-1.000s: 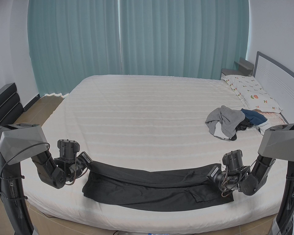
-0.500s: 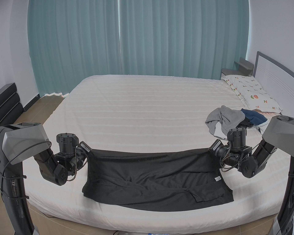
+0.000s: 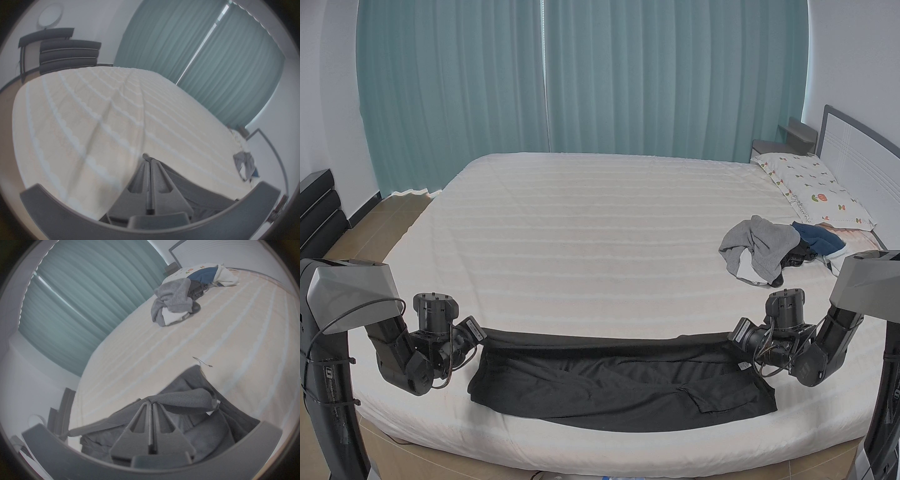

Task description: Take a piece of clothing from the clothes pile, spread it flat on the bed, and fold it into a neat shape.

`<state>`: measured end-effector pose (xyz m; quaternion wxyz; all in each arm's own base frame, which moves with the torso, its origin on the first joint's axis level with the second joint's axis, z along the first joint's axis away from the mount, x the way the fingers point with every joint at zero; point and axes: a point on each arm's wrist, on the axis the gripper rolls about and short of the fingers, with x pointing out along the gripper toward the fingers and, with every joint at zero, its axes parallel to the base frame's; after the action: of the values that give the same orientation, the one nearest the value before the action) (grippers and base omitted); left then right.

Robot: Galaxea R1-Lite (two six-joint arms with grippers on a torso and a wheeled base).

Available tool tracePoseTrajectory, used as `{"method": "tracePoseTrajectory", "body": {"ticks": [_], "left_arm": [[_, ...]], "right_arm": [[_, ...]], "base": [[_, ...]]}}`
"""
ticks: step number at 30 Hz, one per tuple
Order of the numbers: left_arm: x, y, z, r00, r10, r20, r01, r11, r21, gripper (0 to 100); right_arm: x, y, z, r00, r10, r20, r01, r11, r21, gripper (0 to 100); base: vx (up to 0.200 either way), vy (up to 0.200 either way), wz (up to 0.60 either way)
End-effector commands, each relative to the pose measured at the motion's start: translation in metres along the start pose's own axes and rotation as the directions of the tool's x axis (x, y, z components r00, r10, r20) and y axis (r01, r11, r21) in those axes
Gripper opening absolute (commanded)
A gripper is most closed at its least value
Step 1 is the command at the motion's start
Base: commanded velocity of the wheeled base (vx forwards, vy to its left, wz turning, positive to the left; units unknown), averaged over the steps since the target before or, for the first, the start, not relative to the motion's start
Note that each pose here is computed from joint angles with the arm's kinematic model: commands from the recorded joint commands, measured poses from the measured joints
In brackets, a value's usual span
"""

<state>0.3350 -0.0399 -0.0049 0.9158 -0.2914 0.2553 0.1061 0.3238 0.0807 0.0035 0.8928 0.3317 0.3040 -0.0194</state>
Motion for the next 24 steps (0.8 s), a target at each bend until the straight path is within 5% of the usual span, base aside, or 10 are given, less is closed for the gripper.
{"method": "tracePoseTrajectory", "body": {"ticks": [1, 5, 21, 22, 24], "left_arm": [[-0.011, 0.015, -0.014, 0.997, 0.05, -0.066, -0.043, 0.994, 0.101, 0], [-0.015, 0.021, -0.023, 0.992, 0.074, -0.099, -0.055, 0.982, 0.181, 0], [-0.016, 0.021, -0.04, 0.984, 0.089, -0.157, -0.054, 0.975, 0.214, 0], [-0.017, 0.021, -0.04, 0.983, 0.091, -0.159, -0.055, 0.975, 0.217, 100], [-0.017, 0.021, -0.04, 0.983, 0.092, -0.16, -0.056, 0.975, 0.217, 100]], "right_arm": [[0.001, -0.019, -0.023, 0.995, -0.066, -0.077, 0.062, 0.996, -0.058, 0], [0.002, -0.024, -0.028, 0.992, -0.081, -0.093, 0.074, 0.994, -0.075, 0], [0.007, -0.038, -0.043, 0.979, -0.137, -0.148, 0.114, 0.982, -0.152, 0], [0.007, -0.037, -0.043, 0.98, -0.136, -0.147, 0.113, 0.982, -0.153, 0], [0.007, -0.037, -0.043, 0.98, -0.135, -0.146, 0.112, 0.982, -0.154, 0]], "base": [[0.0, 0.0, 0.0], [0.0, 0.0, 0.0], [0.0, 0.0, 0.0], [0.0, 0.0, 0.0], [0.0, 0.0, 0.0]]}}
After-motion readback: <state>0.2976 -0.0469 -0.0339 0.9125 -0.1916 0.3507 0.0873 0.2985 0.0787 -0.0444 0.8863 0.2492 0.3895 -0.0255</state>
